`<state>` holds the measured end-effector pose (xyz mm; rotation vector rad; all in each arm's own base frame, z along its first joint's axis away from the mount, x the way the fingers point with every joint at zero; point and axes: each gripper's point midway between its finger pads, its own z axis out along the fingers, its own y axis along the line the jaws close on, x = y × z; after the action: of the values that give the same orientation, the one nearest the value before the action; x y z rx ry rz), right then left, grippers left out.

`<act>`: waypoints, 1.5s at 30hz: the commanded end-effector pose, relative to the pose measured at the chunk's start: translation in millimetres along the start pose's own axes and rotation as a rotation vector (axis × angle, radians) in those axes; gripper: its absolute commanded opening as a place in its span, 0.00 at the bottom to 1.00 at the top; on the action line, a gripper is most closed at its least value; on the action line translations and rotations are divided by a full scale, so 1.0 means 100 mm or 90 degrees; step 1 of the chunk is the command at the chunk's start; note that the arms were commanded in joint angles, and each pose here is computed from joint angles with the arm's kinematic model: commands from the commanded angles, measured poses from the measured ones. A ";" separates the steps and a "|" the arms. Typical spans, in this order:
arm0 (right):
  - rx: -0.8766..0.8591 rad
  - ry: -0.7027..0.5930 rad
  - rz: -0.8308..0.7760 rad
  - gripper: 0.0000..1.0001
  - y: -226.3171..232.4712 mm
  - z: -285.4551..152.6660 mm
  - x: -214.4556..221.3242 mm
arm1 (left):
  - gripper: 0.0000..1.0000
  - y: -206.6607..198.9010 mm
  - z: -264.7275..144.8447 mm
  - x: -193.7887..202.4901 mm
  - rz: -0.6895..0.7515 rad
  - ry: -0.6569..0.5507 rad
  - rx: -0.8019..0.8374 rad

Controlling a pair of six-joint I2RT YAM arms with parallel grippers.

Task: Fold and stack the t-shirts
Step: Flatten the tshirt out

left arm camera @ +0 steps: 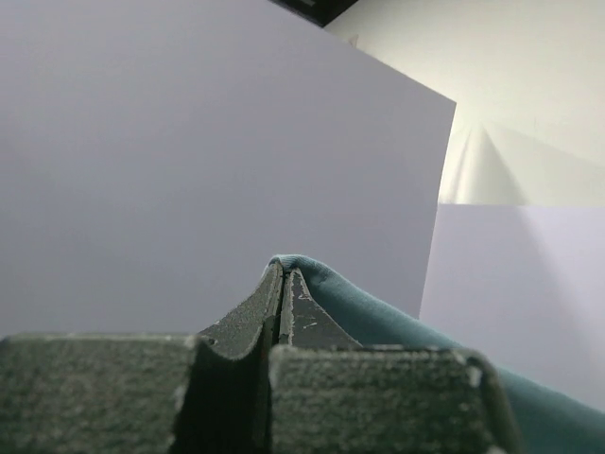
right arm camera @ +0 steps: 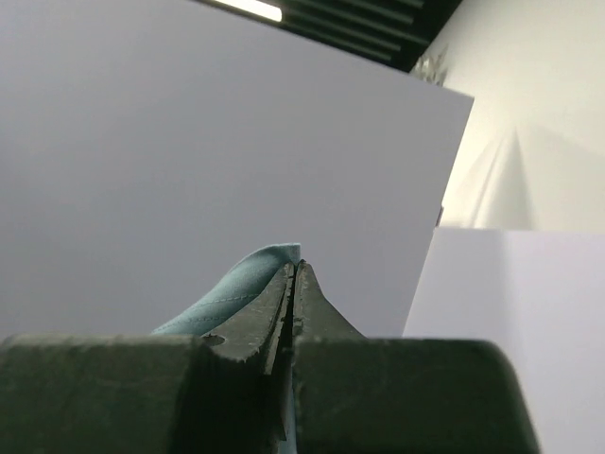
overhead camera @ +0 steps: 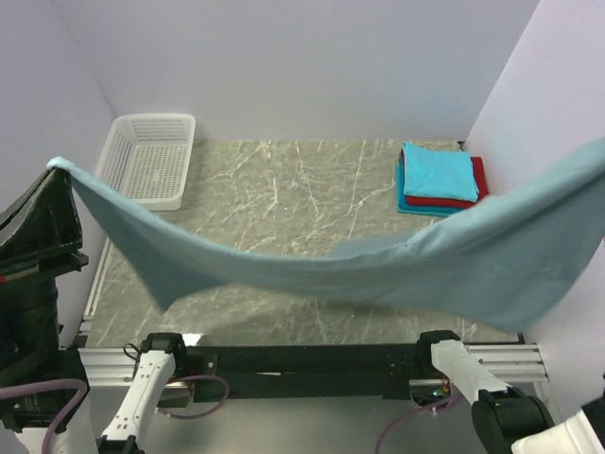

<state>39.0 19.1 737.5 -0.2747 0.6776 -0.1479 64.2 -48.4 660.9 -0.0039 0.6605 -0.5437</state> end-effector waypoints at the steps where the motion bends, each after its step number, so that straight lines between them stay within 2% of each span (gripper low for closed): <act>1: 0.013 0.094 0.006 0.00 0.01 0.31 0.63 | 0.01 0.18 0.11 0.38 -0.027 0.065 -0.023; 5: 0.003 0.148 0.005 0.00 0.10 0.50 1.11 | 0.01 0.44 0.13 0.81 -0.017 0.115 -0.052; 6: -0.007 0.184 0.008 0.00 0.17 0.54 1.40 | 0.01 0.52 0.13 0.92 -0.009 0.127 -0.062; 7: -0.014 0.200 0.007 0.00 0.22 0.62 1.60 | 0.01 0.69 0.10 1.21 -0.010 0.161 -0.082; 8: -0.031 0.245 0.015 0.00 0.33 0.65 1.99 | 0.01 0.77 0.09 1.35 -0.005 0.171 -0.088; 10: -0.054 0.285 0.027 0.00 0.49 0.75 2.49 | 0.01 1.10 -0.02 1.98 -0.011 0.246 -0.124; 11: -0.072 0.335 0.038 0.00 0.64 0.69 2.93 | 0.00 1.20 -0.05 2.17 -0.011 0.262 -0.130; 12: -0.080 0.348 0.045 0.00 0.73 0.75 3.22 | 0.00 1.41 -0.19 2.54 -0.011 0.305 -0.159; 13: -0.097 0.367 0.056 0.00 0.84 0.73 3.47 | 0.00 1.60 -0.27 2.88 -0.010 0.348 -0.182; 15: -0.137 0.446 0.088 0.00 1.15 0.61 4.24 | 0.00 1.88 -0.43 3.34 -0.002 0.395 -0.216; 16: -0.149 0.460 0.099 0.00 1.25 0.60 4.47 | 0.00 2.12 -0.55 3.73 0.000 0.445 -0.253; 17: -0.179 0.477 0.120 0.00 1.40 0.56 4.70 | 0.00 2.24 -0.60 3.92 0.002 0.465 -0.267; 18: -0.194 0.520 0.141 0.00 1.57 0.49 5.13 | 0.00 2.36 -0.59 4.07 0.011 0.477 -0.276; 19: -0.206 0.528 0.154 0.00 1.67 0.50 5.33 | 0.00 2.60 -0.76 4.47 0.015 0.531 -0.314; 20: -0.215 0.530 0.168 0.00 1.74 0.56 5.45 | 0.00 2.74 -0.81 4.64 0.022 0.550 -0.336; 21: -0.239 0.575 0.200 0.00 1.99 0.45 5.91 | 0.00 2.94 -0.86 4.93 0.029 0.581 -0.361; 22: -0.248 0.594 0.213 0.00 2.12 0.43 6.11 | 0.00 3.04 -0.89 5.07 0.034 0.595 -0.372; 23: -0.250 0.581 0.217 0.00 2.17 0.61 6.16 | 0.00 3.16 -0.93 5.20 0.049 0.609 -0.389; 24: -0.267 0.642 0.231 0.00 2.40 0.40 6.64 | 0.00 3.24 -0.77 5.26 0.056 0.601 -0.387; 25: -0.279 0.655 0.236 0.00 2.57 0.38 6.78 | 0.00 3.38 -1.00 5.59 0.053 0.657 -0.407; 26: -0.274 0.634 0.226 0.00 2.59 0.59 6.79 | 0.00 3.46 -1.03 5.69 0.063 0.674 -0.413; 27: -0.277 0.678 0.214 0.00 2.77 0.41 7.16 | 0.00 3.51 -0.87 5.73 0.065 0.666 -0.405; 28: -0.285 0.699 0.207 0.00 2.90 0.35 7.26 | 0.00 3.60 -1.05 5.94 0.066 0.705 -0.417; 29: -0.276 0.681 0.197 0.00 2.90 0.51 7.25 | 0.00 3.63 -1.06 6.01 0.072 0.715 -0.415; 30: -0.281 0.705 0.193 0.00 3.00 0.38 7.45 | 0.00 3.69 -1.05 6.11 0.074 0.722 -0.415; 35: -0.258 0.715 0.172 0.00 3.05 0.32 7.66 | 0.00 3.80 -1.09 6.24 0.100 0.735 -0.413; 40: -0.264 0.714 0.169 0.00 3.04 0.30 7.61 | 0.00 3.83 -1.02 6.30 0.105 0.741 -0.395; 45: -0.264 0.694 0.195 0.00 2.90 0.41 7.34 | 0.00 3.80 -0.93 6.23 0.107 0.730 -0.383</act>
<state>651.0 147.9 166.0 -0.5202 1.9638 0.1620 592.0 -7.6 129.3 -0.2450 1.9758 -0.1225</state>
